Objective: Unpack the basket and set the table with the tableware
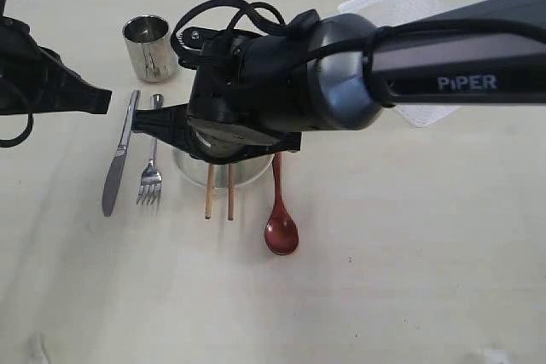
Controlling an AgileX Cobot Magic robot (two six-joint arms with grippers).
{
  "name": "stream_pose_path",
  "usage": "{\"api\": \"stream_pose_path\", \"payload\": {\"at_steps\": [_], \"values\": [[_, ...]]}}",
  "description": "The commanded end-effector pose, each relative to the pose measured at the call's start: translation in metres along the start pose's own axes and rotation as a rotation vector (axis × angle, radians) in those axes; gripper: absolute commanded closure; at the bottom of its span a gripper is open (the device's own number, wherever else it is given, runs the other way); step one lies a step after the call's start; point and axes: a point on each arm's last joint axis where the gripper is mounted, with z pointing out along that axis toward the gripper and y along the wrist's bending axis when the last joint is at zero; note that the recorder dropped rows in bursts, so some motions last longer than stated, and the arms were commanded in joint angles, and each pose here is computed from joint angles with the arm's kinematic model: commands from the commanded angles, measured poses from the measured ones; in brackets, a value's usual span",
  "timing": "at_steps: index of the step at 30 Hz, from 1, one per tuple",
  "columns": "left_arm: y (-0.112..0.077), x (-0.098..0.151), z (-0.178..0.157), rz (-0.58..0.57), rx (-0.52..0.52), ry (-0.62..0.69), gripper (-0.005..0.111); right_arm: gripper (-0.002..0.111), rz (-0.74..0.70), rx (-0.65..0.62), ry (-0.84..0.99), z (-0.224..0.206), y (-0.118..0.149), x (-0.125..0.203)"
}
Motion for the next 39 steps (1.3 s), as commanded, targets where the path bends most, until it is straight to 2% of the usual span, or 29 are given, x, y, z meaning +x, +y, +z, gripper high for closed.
{"api": "stream_pose_path", "payload": {"at_steps": [1,17,20,21,23,30,35,39], "values": [[0.001,0.001,-0.001,0.002,-0.002,-0.005,0.106,0.108,-0.008,-0.03,-0.012,0.001,0.001,-0.002],[0.001,0.001,-0.001,0.002,-0.002,-0.005,0.106,0.108,-0.005,-0.025,-0.008,0.003,0.0,-0.001],[0.001,0.001,-0.001,0.002,-0.002,-0.005,0.106,0.098,0.0,-0.025,-0.005,0.003,0.0,-0.001],[0.001,0.001,-0.001,0.002,-0.002,-0.005,0.106,0.084,0.018,-0.026,0.0,0.003,0.0,0.0],[0.001,0.001,-0.001,0.002,-0.002,-0.005,0.106,0.074,0.03,-0.026,0.0,0.003,0.0,0.0],[0.001,0.001,-0.001,0.002,-0.002,-0.005,0.106,0.071,-0.003,-0.041,-0.017,-0.003,0.002,-0.004],[0.001,0.001,-0.001,0.002,-0.002,-0.005,0.106,0.049,-0.033,-0.063,-0.054,-0.024,0.004,-0.015],[0.001,0.001,-0.001,0.002,-0.002,-0.005,0.106,0.044,-0.089,-0.002,-0.059,-0.023,-0.001,-0.015]]}}
